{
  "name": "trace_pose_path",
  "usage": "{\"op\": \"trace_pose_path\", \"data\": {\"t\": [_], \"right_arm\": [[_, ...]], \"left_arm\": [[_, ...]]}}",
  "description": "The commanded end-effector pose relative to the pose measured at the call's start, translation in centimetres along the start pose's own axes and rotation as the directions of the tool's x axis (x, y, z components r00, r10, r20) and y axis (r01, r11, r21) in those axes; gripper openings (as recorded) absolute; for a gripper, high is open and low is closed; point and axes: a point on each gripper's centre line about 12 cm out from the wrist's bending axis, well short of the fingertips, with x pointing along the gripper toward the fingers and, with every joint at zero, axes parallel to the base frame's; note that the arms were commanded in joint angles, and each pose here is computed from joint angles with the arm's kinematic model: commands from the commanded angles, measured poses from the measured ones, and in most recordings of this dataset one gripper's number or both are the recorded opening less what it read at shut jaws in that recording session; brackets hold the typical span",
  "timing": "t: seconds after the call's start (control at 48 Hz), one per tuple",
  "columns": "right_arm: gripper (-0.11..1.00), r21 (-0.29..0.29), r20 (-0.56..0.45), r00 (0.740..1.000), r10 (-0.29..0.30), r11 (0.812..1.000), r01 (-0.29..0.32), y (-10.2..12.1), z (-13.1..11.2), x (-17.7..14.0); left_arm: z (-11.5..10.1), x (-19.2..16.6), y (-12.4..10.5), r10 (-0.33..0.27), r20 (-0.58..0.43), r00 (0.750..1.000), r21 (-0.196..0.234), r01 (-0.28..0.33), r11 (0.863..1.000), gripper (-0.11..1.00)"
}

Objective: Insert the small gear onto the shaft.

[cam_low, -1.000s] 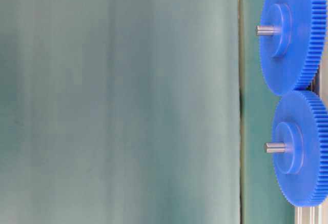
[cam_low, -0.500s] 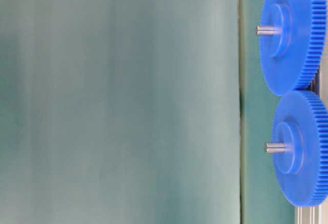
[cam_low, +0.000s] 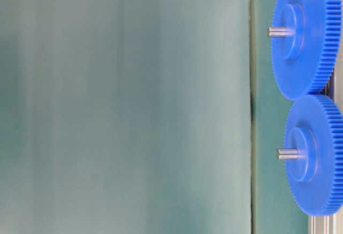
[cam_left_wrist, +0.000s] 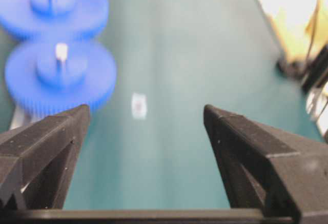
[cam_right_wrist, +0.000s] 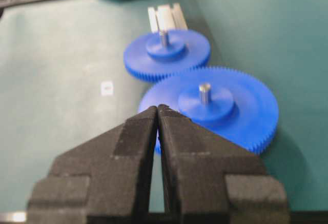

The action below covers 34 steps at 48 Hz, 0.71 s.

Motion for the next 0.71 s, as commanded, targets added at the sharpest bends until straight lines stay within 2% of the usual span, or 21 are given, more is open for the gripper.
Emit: {"op": "trace_pose_path", "data": {"t": [0.0,0.187,0.437,0.687], "right_arm": [[0.13,-0.006,-0.037,0.999,-0.004,1.0,0.004,0.0,-0.2,0.1],[0.13,0.0,-0.139,0.99,-0.019,1.0,0.019,-0.3,-2.4,0.0],[0.13,0.005,-0.102,0.995,-0.013,1.0,0.014,-0.5,-3.6,-0.1],[0.13,0.004,-0.076,0.997,-0.01,1.0,0.01,-0.7,-4.9,-0.2]], "left_arm": [[-0.3,0.1,0.0,-0.003,-0.004,1.0,0.005,0.003,1.0,0.91],[-2.5,-0.4,0.4,-0.002,-0.01,1.0,0.004,0.002,1.0,0.91],[-5.2,-0.5,0.9,0.001,-0.031,1.0,0.007,0.0,1.0,0.91],[-6.0,-0.4,1.0,0.004,-0.052,0.999,0.007,-0.004,1.0,0.91]]}}
